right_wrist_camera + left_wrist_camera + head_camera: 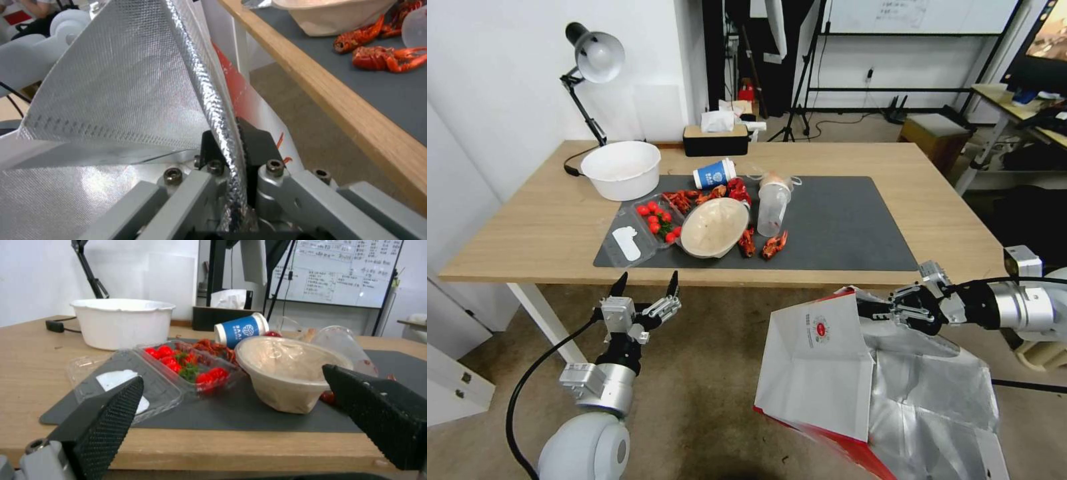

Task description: Pick up the food delivery bag from the floor and place it on the table.

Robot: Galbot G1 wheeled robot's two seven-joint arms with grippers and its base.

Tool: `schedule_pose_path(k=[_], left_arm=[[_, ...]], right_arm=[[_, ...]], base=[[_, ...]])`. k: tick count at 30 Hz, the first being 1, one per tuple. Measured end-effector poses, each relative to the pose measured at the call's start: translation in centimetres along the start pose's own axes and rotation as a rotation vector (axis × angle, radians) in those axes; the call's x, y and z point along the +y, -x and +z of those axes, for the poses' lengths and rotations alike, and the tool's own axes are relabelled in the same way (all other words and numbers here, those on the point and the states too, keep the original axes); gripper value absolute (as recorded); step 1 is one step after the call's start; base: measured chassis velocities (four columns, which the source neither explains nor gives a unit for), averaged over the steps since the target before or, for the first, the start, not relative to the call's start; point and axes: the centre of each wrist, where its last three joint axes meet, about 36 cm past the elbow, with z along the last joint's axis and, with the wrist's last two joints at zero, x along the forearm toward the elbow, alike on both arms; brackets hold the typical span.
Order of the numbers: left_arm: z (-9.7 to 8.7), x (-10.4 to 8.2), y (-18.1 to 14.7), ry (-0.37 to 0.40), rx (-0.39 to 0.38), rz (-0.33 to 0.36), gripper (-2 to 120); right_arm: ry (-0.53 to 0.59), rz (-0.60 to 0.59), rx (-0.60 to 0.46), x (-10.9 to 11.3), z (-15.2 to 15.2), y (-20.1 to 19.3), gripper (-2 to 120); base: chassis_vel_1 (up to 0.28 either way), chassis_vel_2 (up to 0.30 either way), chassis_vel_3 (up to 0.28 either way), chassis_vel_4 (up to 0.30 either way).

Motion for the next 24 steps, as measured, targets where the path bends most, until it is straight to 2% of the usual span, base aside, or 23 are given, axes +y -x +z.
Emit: schedule_pose_path(k=[24], left_arm=[[0.12,-0.04,-0.07,0.023,0.004,-0.011,100]], right_arm=[[0.004,0.005,-0.002,0.33,0.41,0.29,0]], base=[[0.0,0.0,0.0,0.0]])
